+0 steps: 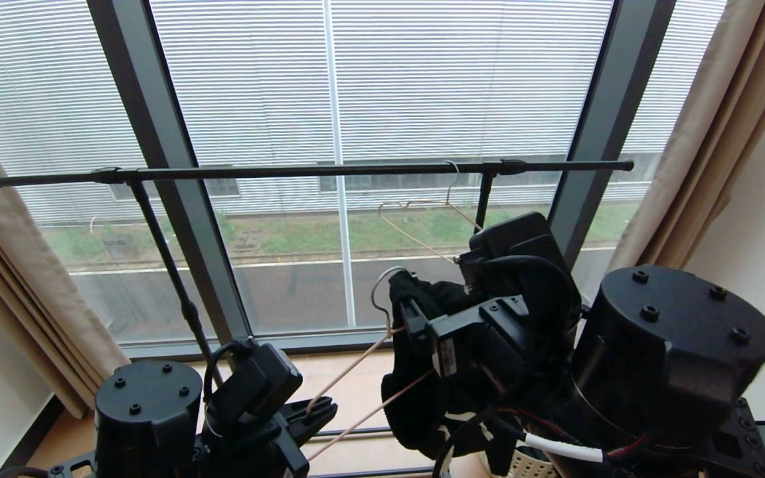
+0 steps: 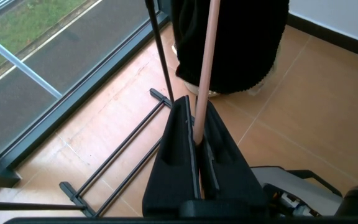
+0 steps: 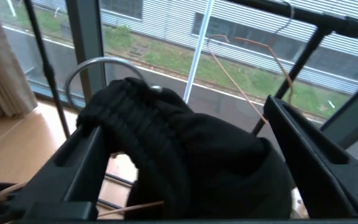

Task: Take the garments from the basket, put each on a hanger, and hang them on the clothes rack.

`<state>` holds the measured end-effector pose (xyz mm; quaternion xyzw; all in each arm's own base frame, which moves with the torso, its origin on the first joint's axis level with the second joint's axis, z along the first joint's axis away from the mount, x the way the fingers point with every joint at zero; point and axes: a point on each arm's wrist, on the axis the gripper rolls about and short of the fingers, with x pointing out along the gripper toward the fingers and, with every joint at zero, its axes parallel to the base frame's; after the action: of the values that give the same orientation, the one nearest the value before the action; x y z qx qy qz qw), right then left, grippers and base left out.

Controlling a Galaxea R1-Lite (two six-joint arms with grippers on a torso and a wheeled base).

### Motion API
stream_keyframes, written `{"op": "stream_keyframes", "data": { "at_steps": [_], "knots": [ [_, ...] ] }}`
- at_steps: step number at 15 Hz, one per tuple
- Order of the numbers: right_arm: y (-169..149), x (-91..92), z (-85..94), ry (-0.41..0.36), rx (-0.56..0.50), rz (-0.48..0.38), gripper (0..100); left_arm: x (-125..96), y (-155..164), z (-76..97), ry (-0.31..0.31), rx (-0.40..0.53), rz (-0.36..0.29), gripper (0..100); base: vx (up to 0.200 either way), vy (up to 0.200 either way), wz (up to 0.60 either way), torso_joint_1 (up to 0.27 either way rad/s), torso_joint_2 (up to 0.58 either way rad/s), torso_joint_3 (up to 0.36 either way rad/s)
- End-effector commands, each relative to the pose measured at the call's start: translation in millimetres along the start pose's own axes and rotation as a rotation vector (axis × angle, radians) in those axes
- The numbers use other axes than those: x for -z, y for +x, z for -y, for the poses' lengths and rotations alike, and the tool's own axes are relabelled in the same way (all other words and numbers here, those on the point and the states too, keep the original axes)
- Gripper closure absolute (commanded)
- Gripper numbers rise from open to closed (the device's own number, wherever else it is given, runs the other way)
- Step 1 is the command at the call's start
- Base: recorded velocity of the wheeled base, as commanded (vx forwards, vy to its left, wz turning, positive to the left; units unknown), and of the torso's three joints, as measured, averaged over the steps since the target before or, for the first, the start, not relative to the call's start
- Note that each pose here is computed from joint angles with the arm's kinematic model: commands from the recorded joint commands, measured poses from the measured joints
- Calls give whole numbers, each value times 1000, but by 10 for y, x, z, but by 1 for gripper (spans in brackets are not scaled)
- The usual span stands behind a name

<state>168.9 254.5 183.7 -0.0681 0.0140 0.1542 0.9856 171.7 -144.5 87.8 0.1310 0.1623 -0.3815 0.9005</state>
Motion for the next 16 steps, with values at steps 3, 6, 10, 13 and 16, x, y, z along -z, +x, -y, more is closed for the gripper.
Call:
{"op": "stream_keyframes", "data": {
  "at_steps": [3,6,10,13,16],
  "knots": [
    [94,3,140,5,53,-4,0,-44,-40,-3,0,-2,25,100,0,0,0,0,0,0],
    [146,45,113,-4,55,-15,0,-58,-57,0,1,0,35,100,0,0,0,0,0,0],
    [236,25,44,3,59,-7,0,-74,-88,51,15,12,95,100,0,0,0,0,0,0],
    [291,15,3,8,64,-2,0,-86,-93,73,21,21,105,100,0,0,0,0,0,0],
    [224,15,-57,6,48,-2,0,-94,-90,68,20,18,110,100,0,0,0,0,0,0]
  ]
}}
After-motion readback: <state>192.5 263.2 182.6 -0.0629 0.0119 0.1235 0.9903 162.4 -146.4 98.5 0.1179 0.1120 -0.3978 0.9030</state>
